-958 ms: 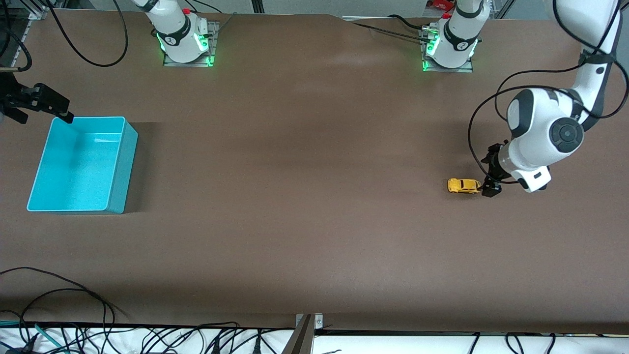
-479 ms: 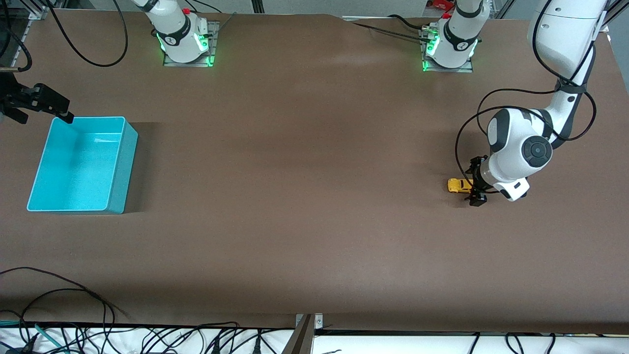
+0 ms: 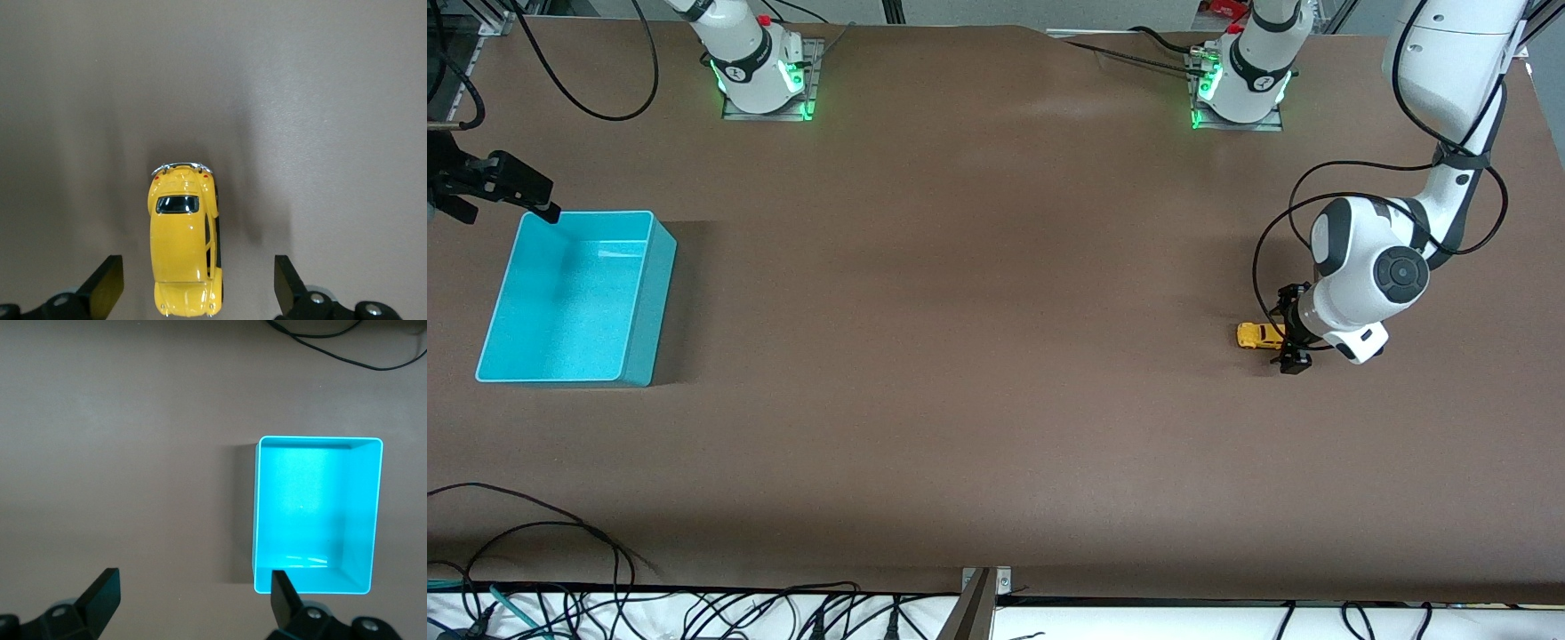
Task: Wind up and store yellow beetle car
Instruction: 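Close the left gripper on the yellow car's body, then roll the held car back and forth on the table with the left gripper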
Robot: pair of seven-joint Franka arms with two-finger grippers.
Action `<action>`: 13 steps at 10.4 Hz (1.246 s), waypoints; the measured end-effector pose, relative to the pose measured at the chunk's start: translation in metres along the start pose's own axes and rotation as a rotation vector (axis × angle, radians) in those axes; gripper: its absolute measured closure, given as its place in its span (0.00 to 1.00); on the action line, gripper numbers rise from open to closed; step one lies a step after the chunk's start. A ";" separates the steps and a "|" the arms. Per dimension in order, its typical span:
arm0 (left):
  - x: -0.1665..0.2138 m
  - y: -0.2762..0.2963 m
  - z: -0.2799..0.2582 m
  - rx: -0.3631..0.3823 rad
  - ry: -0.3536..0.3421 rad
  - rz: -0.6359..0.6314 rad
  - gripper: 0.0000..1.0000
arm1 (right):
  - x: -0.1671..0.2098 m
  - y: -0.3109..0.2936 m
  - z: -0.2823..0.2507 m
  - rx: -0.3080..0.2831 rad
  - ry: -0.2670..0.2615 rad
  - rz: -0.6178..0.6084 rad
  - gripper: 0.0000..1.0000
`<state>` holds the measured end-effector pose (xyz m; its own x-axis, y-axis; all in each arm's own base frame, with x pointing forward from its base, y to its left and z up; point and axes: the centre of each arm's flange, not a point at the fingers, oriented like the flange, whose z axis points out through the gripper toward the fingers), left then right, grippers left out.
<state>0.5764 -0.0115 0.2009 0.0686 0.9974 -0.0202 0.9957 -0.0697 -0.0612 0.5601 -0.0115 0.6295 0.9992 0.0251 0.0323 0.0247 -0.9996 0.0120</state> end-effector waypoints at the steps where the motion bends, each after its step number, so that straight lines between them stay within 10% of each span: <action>1: 0.000 -0.001 0.005 0.002 0.000 0.000 0.00 | 0.000 0.000 0.000 0.000 0.000 0.000 0.00; 3: 0.002 -0.002 0.009 0.005 0.000 -0.002 0.11 | 0.000 0.000 0.000 0.000 0.000 0.000 0.00; 6: 0.002 -0.006 0.013 0.014 0.000 -0.002 0.54 | 0.000 0.000 0.000 0.000 0.000 -0.001 0.00; 13: -0.054 -0.002 0.008 -0.006 -0.023 0.000 0.56 | 0.000 -0.001 0.000 0.000 0.001 -0.002 0.00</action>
<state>0.5705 -0.0650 0.1943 0.0676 0.9968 -0.0429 0.9960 -0.0700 -0.0552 0.5602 -0.0106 0.6295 0.9991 0.0266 0.0331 0.0262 -0.9996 0.0121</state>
